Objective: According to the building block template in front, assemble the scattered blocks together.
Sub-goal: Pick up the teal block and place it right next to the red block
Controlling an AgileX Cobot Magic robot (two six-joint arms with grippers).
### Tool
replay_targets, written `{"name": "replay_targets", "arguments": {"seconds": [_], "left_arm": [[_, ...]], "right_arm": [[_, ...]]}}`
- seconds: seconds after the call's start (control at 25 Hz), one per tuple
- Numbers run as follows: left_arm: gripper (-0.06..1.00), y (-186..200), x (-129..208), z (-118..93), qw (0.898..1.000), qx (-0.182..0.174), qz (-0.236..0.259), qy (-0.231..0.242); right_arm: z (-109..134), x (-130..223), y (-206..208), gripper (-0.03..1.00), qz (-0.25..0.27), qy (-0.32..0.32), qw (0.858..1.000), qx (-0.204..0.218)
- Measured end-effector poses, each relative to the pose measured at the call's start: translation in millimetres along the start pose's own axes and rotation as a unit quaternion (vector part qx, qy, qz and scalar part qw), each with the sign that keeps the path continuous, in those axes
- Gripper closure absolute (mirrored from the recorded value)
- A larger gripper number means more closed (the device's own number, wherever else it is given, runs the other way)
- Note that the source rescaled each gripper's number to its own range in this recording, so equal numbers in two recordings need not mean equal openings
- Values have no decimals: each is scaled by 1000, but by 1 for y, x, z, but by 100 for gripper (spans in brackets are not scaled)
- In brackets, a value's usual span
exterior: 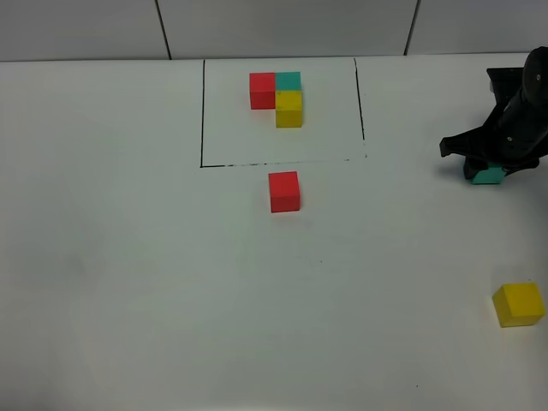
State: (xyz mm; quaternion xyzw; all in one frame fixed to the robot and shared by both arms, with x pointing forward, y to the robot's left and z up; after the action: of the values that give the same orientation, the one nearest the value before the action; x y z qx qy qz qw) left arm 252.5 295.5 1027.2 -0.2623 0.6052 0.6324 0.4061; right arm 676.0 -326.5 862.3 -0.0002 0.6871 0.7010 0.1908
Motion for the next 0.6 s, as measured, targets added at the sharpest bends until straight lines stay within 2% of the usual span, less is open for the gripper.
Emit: {"name": "replay_targets", "arguments": {"seconds": [0.16, 0.24, 0.32, 0.44, 0.56, 0.6], "left_arm": [[40, 0, 0, 0, 1000, 0, 0, 0], [40, 0, 0, 0, 1000, 0, 0, 0], [40, 0, 0, 0, 1000, 0, 0, 0], [40, 0, 0, 0, 1000, 0, 0, 0], [40, 0, 0, 0, 1000, 0, 0, 0], [40, 0, 0, 0, 1000, 0, 0, 0]], "right_arm": [[5, 5, 5, 95, 16, 40, 999, 10], [14, 10, 11, 95, 26, 96, 995, 16], [29, 18, 16, 95, 43, 173, 984, 22], [61, 39, 19, 95, 81, 319, 944, 17], [101, 60, 23, 95, 94, 471, 877, -1], [117, 69, 24, 95, 92, 519, 850, -7]]}}
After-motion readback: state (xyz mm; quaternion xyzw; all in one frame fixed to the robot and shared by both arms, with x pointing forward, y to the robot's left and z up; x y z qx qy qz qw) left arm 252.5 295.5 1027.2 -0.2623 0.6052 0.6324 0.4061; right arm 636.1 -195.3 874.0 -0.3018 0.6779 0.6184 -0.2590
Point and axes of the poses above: a point on each arm's last joint axis where the gripper is mounted, y pointing back along that axis away from the gripper, z along the wrist's bending axis when the last joint is at zero, x = y × z, the point moved 3 cm from there along -y, pointing out along that axis toward the gripper, and after that the axes turned 15 degrees about -y, right-handed, at the moved point
